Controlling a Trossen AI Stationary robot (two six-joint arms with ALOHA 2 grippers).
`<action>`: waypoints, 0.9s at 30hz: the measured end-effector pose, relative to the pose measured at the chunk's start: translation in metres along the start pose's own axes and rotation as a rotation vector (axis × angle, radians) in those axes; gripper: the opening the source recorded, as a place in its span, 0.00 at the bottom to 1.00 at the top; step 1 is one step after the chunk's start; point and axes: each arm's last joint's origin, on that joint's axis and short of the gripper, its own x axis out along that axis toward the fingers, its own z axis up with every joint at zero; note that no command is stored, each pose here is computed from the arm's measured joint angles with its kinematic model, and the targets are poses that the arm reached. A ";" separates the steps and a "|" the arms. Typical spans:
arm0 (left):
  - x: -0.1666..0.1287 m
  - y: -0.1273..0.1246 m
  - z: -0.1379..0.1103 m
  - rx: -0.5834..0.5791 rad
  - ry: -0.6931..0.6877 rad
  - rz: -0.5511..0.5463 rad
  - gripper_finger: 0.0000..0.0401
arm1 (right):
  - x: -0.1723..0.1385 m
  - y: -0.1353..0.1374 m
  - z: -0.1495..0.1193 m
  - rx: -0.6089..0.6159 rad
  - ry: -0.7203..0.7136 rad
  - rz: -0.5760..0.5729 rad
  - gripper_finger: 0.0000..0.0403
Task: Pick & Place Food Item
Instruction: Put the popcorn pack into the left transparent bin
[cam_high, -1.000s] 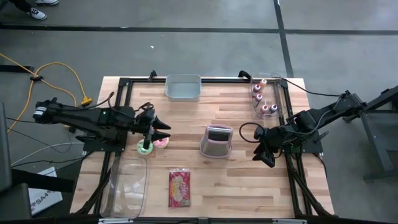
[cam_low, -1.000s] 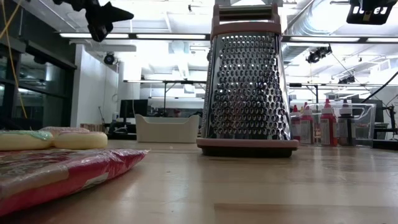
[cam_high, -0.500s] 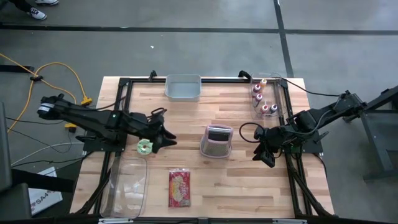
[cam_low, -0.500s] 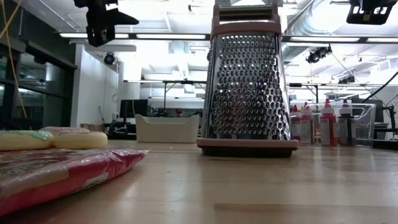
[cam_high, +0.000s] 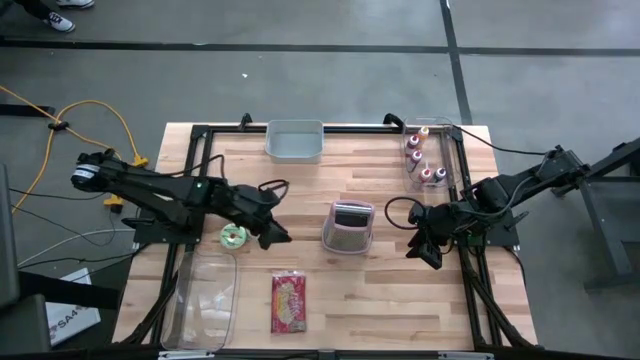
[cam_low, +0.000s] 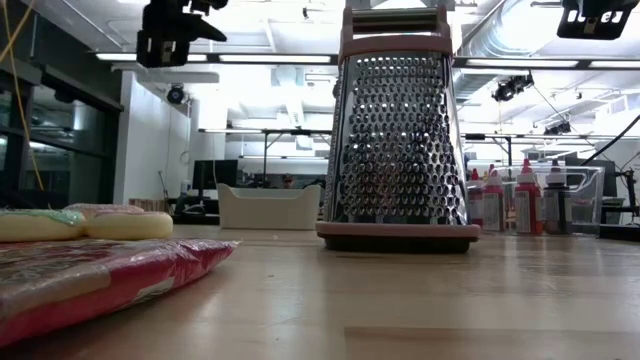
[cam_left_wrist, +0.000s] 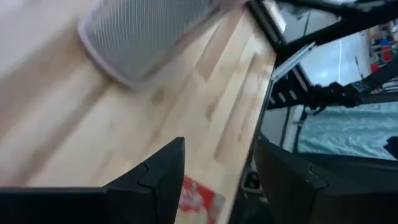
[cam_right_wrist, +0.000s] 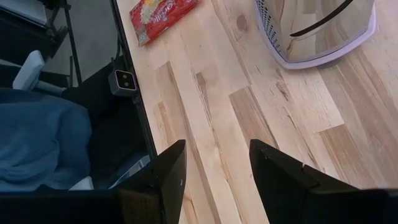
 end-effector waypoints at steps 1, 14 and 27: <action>0.002 -0.001 0.001 -0.024 0.022 0.002 0.47 | 0.000 0.000 0.000 0.000 0.000 0.000 0.41; 0.009 -0.002 0.001 -0.250 0.110 0.009 0.47 | 0.000 0.001 0.000 0.000 -0.005 0.006 0.41; 0.035 -0.049 -0.012 -0.256 0.151 0.007 0.47 | 0.000 0.003 0.002 -0.003 -0.022 0.030 0.41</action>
